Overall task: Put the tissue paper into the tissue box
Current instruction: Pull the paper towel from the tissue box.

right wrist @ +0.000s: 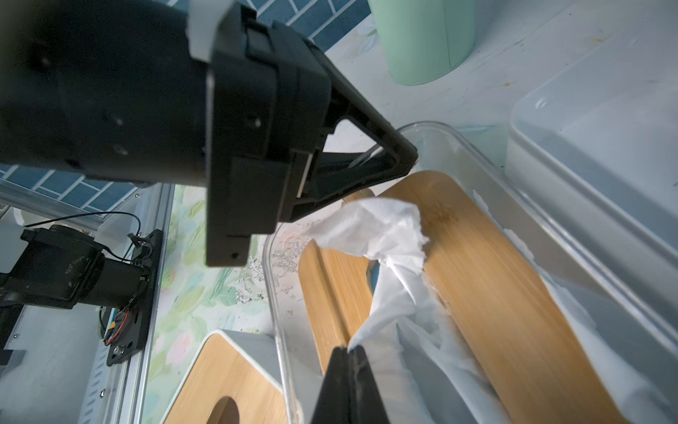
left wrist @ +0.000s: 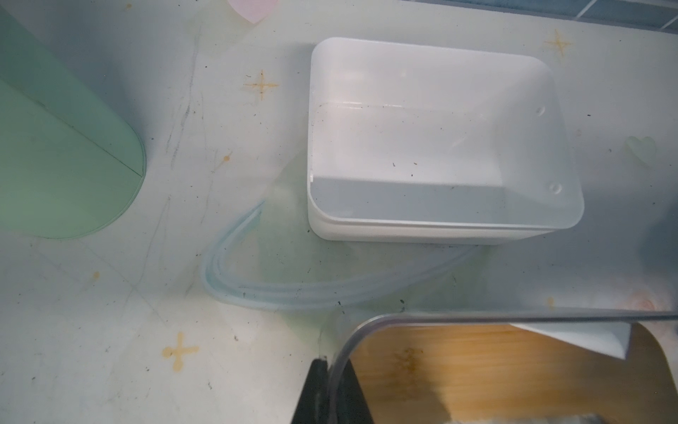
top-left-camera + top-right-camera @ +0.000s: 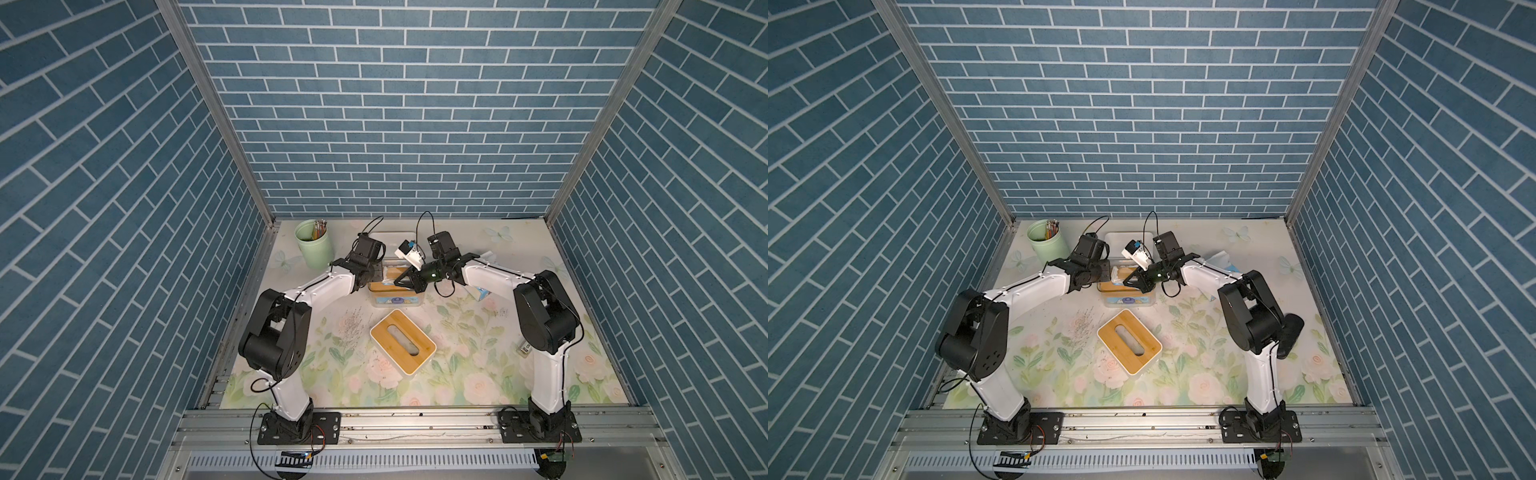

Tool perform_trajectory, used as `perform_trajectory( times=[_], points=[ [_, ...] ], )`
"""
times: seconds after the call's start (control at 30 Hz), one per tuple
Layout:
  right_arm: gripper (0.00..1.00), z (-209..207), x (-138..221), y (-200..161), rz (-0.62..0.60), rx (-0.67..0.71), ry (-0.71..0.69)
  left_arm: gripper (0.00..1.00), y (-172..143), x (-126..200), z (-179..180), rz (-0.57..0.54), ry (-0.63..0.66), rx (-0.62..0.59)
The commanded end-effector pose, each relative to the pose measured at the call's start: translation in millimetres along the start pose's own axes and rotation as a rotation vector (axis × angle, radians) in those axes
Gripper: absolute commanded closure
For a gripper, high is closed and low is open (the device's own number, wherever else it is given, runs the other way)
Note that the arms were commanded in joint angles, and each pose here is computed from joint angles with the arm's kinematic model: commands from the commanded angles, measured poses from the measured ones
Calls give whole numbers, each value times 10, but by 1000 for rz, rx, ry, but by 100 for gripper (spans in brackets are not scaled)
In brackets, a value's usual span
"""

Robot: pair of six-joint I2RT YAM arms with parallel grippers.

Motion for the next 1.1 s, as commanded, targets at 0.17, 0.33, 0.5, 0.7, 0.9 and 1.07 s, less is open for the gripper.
perform_trajectory(
  times=[0.17, 0.33, 0.5, 0.7, 0.9, 1.07],
  points=[
    [100, 209, 157, 247, -65, 55, 51, 100, -38, -8, 122, 0, 51, -6],
    [100, 230, 200, 287, -81, 71, 52, 100, -50, -9, 140, 1, 56, -8],
    [100, 174, 203, 310, -82, 59, 27, 100, -48, -5, 139, 1, 54, -8],
    [100, 120, 222, 363, -93, 53, -7, 100, -76, -9, 146, 0, 50, -15],
    [100, 11, 237, 399, -97, 25, -64, 100, -102, -8, 152, -7, 42, -21],
    [100, -48, 266, 442, -113, 9, -90, 100, -109, 3, 150, -12, 36, -25]
  ],
)
Point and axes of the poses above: each gripper's point midway between its finger pads, its own x axis back along the fingers, its own z axis along the line the jaws close on, y = z × x, the point moved 2 cm from there along x, back along the fingers, and after that the axes turned 9 degrees about x, right-handed, at the moved point
